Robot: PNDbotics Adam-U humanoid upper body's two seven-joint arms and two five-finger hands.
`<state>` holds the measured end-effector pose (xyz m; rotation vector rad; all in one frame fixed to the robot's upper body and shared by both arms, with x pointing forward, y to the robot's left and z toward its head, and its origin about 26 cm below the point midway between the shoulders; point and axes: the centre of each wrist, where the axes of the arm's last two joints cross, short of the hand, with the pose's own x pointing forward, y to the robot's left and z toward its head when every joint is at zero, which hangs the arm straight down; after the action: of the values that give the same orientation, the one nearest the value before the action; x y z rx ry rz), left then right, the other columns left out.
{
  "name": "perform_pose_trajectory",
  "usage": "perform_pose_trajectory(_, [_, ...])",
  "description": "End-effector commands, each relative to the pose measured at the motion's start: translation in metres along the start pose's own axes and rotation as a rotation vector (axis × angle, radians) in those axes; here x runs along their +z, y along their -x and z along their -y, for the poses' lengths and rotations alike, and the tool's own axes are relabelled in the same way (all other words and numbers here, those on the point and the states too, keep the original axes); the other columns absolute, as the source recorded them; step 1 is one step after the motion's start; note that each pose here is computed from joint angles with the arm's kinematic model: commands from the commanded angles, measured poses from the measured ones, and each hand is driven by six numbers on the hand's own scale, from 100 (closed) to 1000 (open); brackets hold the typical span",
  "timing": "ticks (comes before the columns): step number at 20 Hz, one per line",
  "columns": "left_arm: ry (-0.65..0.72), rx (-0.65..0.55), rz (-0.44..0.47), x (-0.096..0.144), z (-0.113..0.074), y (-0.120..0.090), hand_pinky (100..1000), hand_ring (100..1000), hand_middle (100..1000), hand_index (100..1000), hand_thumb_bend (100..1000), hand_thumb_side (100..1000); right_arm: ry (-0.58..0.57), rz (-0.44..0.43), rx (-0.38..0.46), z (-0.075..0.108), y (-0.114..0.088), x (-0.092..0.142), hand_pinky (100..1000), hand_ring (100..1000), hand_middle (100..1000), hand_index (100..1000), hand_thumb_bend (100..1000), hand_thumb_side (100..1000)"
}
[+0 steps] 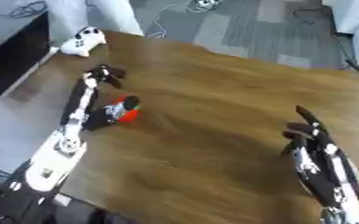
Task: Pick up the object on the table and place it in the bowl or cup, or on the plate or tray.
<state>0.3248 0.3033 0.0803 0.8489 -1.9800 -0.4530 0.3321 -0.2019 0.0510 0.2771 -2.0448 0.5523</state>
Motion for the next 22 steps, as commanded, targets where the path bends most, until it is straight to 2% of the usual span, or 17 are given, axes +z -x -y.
perform_pose_trajectory(1, [0.000, -0.011, 0.007, -0.0051, 0.0002, 0.0015, 1000, 544, 585, 717, 721, 850, -0.005, 0.027, 0.015, 0.0049, -0.0076, -0.0041, 818, 412, 983, 760, 100, 433])
perform_pose_trajectory(10, [0.004, -0.010, 0.015, -0.0068, 0.0047, 0.0011, 1000, 518, 561, 703, 731, 853, 0.000, 0.030, 0.010, 0.0050, -0.0087, -0.0039, 817, 412, 981, 758, 100, 434])
perform_pose_trajectory(14, [0.006, -0.024, 0.012, -0.0072, 0.0046, 0.0006, 1000, 510, 559, 699, 785, 847, 0.002, 0.032, 0.007, 0.0051, -0.0094, -0.0040, 816, 412, 979, 757, 100, 434])
perform_pose_trajectory(19, [0.005, -0.039, -0.018, -0.0067, 0.0060, 0.0028, 1000, 512, 563, 716, 842, 859, 0.005, 0.037, 0.000, 0.0049, -0.0105, -0.0044, 814, 411, 975, 754, 100, 434])
perform_pose_trajectory(22, [-0.029, 0.017, -0.067, -0.0042, 0.0078, 0.0091, 1000, 504, 554, 712, 854, 860, 0.008, 0.041, -0.005, 0.0051, -0.0114, -0.0047, 812, 411, 974, 753, 100, 434])
